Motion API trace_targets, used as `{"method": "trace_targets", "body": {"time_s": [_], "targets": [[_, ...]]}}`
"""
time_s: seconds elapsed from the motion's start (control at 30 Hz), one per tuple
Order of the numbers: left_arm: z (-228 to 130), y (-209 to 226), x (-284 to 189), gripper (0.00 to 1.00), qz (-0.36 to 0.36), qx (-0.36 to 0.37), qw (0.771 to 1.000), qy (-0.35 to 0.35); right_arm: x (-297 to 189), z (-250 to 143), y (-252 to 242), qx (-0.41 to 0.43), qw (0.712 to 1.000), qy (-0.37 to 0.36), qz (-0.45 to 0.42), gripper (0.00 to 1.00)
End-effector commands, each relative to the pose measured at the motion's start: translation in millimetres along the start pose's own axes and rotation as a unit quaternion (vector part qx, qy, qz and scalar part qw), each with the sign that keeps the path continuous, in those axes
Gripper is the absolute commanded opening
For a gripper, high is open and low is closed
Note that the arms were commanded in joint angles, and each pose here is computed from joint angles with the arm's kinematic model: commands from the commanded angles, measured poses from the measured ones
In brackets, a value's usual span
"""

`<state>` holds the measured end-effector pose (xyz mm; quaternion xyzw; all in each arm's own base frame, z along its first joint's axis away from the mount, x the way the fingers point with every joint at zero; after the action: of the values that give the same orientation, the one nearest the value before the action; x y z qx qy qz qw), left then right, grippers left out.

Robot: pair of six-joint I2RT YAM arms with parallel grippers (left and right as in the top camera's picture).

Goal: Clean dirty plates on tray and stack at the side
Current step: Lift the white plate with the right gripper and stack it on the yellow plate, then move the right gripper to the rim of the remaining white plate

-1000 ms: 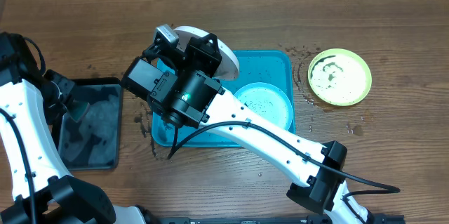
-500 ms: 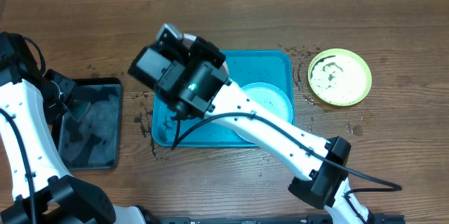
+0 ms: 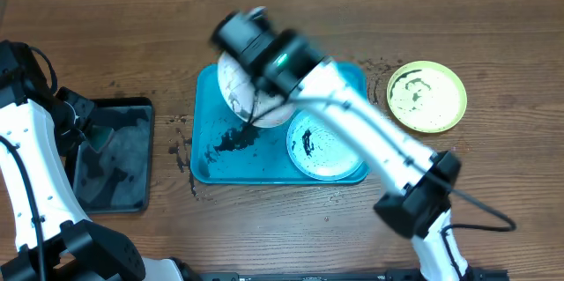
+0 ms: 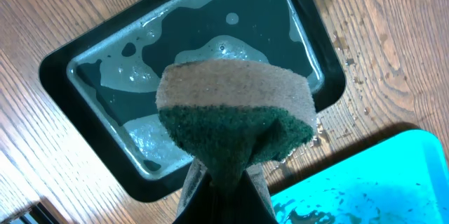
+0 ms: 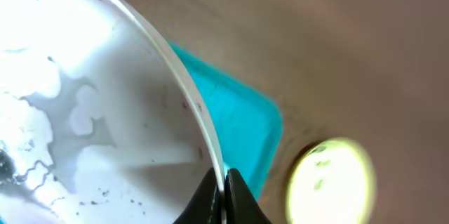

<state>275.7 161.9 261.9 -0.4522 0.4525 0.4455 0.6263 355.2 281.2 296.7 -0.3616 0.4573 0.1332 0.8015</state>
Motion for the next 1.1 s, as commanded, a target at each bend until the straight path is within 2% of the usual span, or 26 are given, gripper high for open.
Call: {"method": "trace_targets", "body": {"time_s": [0.0, 0.17, 0.3, 0.4, 0.57, 0.77, 0.97, 1.0, 1.03, 1.07], "targets": [[-0.6, 0.2, 1.0, 0.04, -0.001, -0.003, 1.0, 0.004, 25.9, -20.6, -58.5, 0.173, 0.971, 0.033, 0.16, 0.04], [-0.3, -0.2, 0.9, 0.05, -0.002, -0.003, 1.0, 0.003, 57.9, -82.4, -151.0, 0.314, 0.913, 0.09, 0.243, 0.04], [0.9, -1.4, 0.9, 0.04, -0.006, -0.003, 1.0, 0.0, 76.8, -153.4, -217.8, 0.406, 0.874, 0.139, 0.228, 0.04], [0.9, -1.5, 0.9, 0.04, -0.006, -0.004, 1.0, 0.0, 92.0, -194.7, -242.7, 0.45, 0.851, 0.173, 0.206, 0.04], [1.1, -1.8, 1.0, 0.04, -0.007, -0.004, 1.0, -0.001, 118.9, -251.5, -253.7, 0.496, 0.812, 0.235, 0.199, 0.04], [1.5, -2.2, 1.0, 0.04, -0.008, -0.004, 1.0, -0.002, 148.4, -293.9, -243.7, 0.522, 0.778, 0.28, 0.21, 0.04], [1.5, -2.3, 1.0, 0.04, -0.009, -0.004, 1.0, -0.002, 169.8, -303.4, -233.7, 0.524, 0.776, 0.28, 0.21, 0.04], [1.5, -2.3, 1.0, 0.04, -0.009, -0.004, 1.0, -0.002, 170.8, -303.7, -232.3, 0.524, 0.776, 0.281, 0.211, 0.06], [1.4, -2.4, 1.0, 0.04, -0.009, -0.003, 1.0, -0.002, 170.9, -304.0, -231.3, 0.523, 0.775, 0.283, 0.212, 0.17], [1.4, -2.4, 1.0, 0.04, -0.009, -0.003, 1.0, -0.002, 170.7, -303.8, -230.9, 0.523, 0.775, 0.284, 0.213, 0.34]]}}
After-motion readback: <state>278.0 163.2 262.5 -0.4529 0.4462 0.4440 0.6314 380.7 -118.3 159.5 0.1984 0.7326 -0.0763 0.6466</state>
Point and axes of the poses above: each gripper's point midway between its finger pads, its own x axis out along the fingers, its own y axis along the line the jaws close on, z = x × y, the point moved 8 cm from there along -x, back along the fingers, and after that the axes turned 15 degrees about -x, right-handed, at the moved point
